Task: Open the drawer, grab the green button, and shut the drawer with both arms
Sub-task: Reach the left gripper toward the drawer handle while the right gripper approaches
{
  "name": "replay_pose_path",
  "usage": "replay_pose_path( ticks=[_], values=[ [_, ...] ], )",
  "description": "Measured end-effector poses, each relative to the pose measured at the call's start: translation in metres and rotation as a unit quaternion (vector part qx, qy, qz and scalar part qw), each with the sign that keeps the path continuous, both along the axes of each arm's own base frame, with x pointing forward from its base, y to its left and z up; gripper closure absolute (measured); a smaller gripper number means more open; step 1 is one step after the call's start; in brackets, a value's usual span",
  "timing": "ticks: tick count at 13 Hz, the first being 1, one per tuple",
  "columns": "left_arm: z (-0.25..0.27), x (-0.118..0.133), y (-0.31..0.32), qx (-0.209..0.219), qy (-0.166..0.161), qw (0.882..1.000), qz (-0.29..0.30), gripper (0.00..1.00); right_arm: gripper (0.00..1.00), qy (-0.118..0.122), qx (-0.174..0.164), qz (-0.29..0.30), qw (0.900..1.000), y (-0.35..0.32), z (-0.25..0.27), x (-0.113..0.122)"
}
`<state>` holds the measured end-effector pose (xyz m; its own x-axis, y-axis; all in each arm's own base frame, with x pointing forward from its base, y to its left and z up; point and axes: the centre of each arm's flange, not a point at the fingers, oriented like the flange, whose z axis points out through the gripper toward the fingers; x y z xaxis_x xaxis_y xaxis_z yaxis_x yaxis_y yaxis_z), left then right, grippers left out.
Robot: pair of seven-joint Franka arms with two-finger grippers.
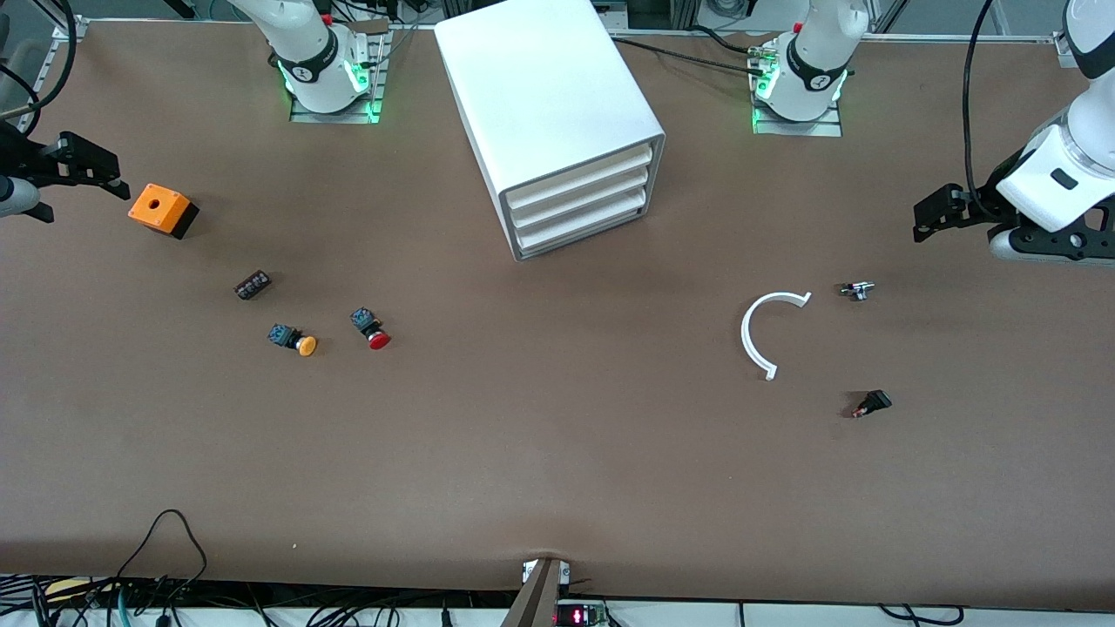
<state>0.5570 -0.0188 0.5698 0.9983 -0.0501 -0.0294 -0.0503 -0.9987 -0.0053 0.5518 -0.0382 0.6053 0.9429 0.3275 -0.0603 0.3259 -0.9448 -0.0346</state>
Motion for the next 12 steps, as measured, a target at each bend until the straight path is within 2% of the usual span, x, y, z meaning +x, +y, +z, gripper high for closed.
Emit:
replay_pose_path(
  ticks=[8,12],
  values=[
    [0.0,0.0,0.0,0.0,0.0,1.0,0.0,0.0,0.0,0.002,0.0,0.0,1.0,0.0,-0.002,0.0],
    [0.0,0.0,0.0,0.0,0.0,1.0,0.0,0.0,0.0,0.021,-0.001,0.001,1.0,0.001,-0.023,0.009]
  ],
)
